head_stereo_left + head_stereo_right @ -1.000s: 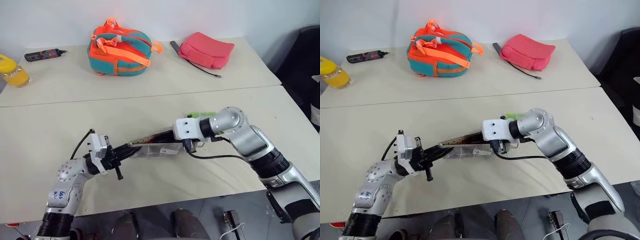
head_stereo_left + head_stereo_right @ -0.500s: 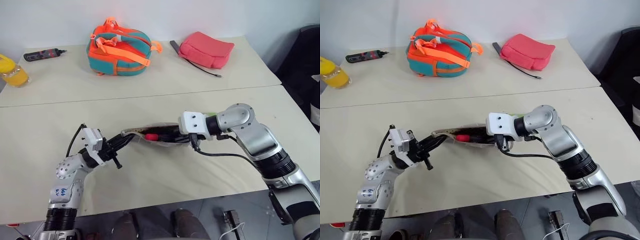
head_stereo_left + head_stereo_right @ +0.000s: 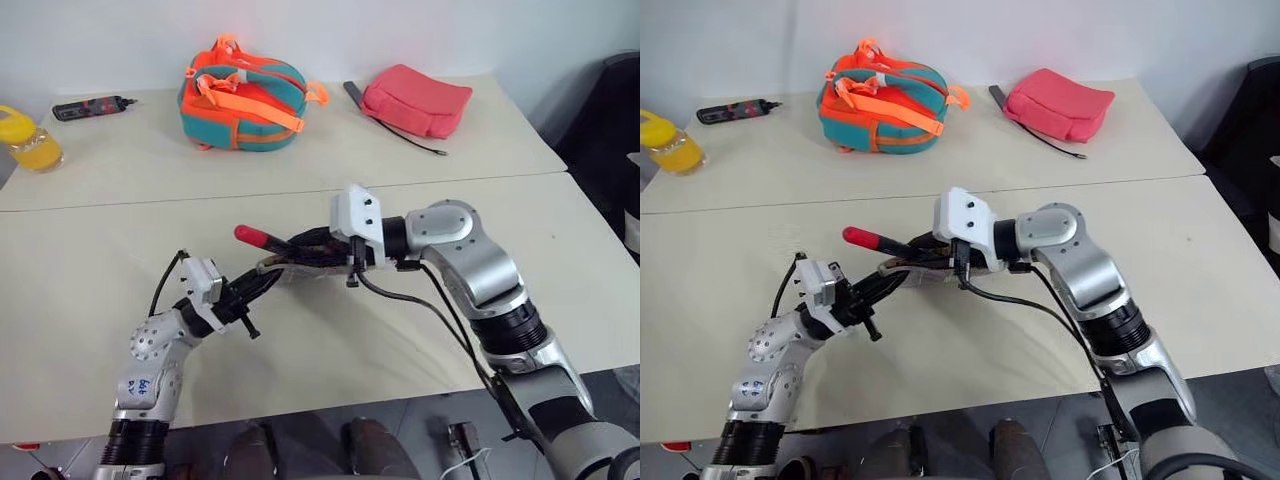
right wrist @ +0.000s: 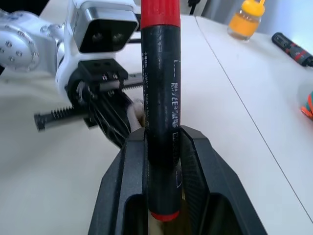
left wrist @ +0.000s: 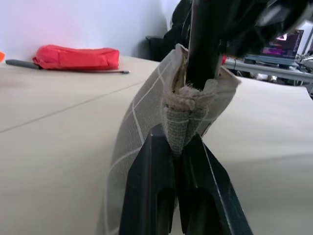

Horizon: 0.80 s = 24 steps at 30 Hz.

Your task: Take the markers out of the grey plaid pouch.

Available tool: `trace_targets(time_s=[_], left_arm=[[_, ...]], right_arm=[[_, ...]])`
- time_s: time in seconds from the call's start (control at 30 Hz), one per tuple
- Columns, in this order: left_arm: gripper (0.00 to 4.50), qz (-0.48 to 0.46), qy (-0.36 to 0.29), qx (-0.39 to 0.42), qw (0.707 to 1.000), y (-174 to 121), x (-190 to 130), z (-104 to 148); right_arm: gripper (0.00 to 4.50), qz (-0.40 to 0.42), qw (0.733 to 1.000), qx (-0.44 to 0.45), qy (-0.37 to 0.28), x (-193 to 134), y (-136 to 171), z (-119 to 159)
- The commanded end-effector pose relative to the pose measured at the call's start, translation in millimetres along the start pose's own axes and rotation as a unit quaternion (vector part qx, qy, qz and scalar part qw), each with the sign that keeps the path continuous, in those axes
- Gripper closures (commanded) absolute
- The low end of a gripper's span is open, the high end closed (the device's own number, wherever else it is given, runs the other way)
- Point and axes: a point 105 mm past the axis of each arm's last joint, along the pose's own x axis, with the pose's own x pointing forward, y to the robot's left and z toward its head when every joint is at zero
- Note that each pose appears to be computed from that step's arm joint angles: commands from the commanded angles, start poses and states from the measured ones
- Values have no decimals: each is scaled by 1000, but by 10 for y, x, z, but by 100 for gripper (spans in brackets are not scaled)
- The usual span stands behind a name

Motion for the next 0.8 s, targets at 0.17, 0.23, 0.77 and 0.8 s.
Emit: trace_targets(time_s=[0.17,0.23,0.77,0.8], left_arm=[[450,119,37,155,980,587,-424,302],[450,141,57,221,963,735,-574,444],[450,182,251,458,833,881,-1069,126],[450,178,253,434,846,829,-1059,25]], right_arm=[[394,-85,995,-40,-29,-466,-394,338],[394,-97,994,-48,8,-587,-430,212],[394,-91,937,-142,305,-1057,-207,-1218],[394,-88,936,-140,311,-1063,-190,-1271]])
